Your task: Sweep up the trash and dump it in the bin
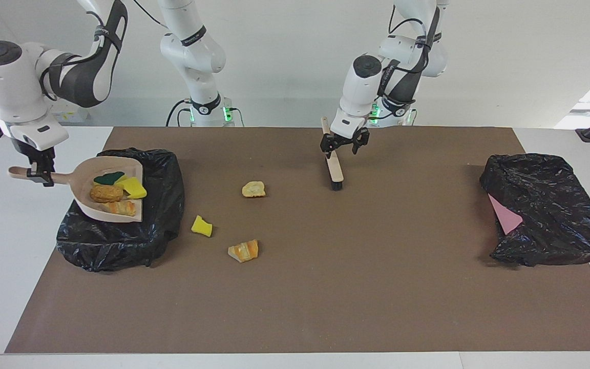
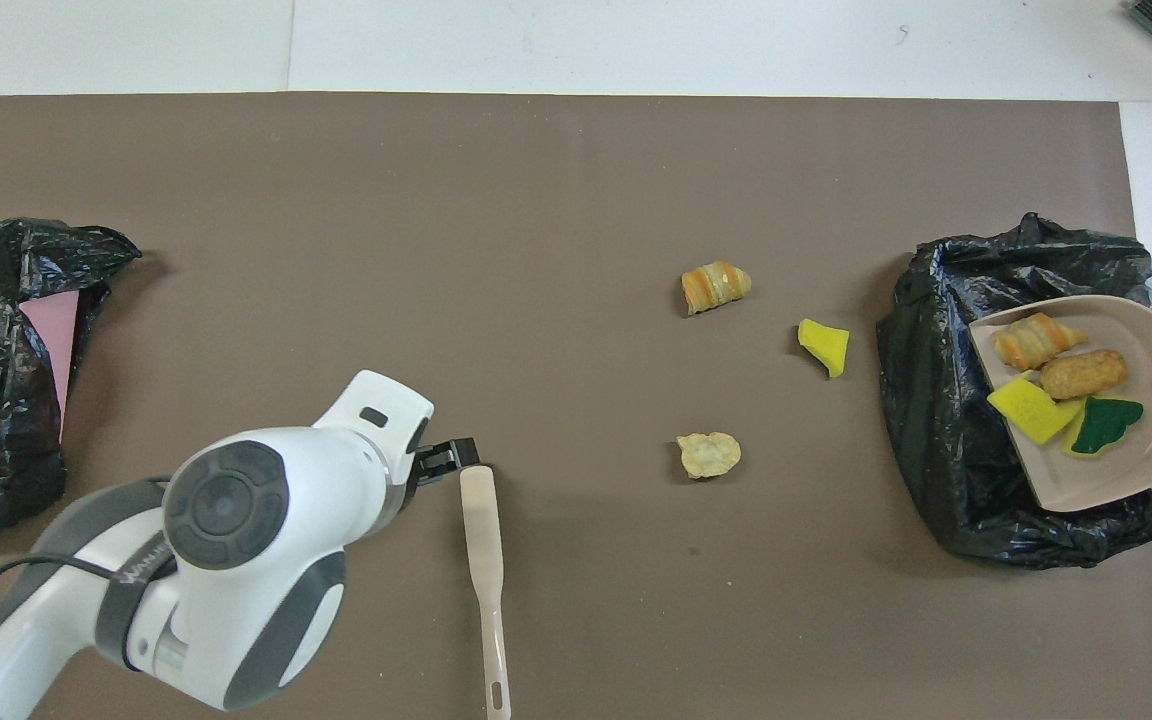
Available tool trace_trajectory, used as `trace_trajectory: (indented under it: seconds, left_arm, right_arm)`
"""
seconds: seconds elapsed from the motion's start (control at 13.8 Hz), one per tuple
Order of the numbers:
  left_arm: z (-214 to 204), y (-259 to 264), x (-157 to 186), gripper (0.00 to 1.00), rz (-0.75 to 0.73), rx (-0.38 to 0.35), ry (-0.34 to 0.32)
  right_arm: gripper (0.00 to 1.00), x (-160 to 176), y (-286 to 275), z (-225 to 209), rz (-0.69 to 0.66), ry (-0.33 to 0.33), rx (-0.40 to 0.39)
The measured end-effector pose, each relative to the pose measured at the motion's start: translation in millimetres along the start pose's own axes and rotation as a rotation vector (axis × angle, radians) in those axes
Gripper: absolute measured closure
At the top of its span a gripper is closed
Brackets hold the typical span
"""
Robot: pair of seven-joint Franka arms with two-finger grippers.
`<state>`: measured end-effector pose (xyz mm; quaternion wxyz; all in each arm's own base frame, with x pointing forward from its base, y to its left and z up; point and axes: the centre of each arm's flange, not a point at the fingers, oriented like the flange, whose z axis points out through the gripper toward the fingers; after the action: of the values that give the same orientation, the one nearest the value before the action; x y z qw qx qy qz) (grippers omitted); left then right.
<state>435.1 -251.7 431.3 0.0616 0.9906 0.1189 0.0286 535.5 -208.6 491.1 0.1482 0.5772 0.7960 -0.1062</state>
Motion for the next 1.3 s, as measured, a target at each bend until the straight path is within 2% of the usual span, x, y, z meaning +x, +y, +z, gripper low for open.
trace_trajectory:
  seconds: [0.29,0.65,0.87,1.01,1.3]
  left_arm:
    - [-49,-47,67,0.0,0.044,-0.013,0.043]
    - [-112,-112,137,0.0,0.118,0.006,0.029]
    - [-131,-155,163,0.0,0.173,0.017,0.009]
    - [-140,-175,172,0.0,0.225,0.021,-0.01]
    - [-160,-184,182,0.0,0.286,0.047,-0.024]
  right_arm:
    - [0.68,10,-1,-4,-0.054,-0.081,0.015]
    - [0.68,29,12,-19,-0.057,-0.214,0.031]
    - [0.68,43,16,-39,-0.057,-0.275,0.031]
    - [0.68,51,14,-50,-0.024,-0.311,0.059]
    - [0.68,73,15,-75,0.017,-0.391,0.102]
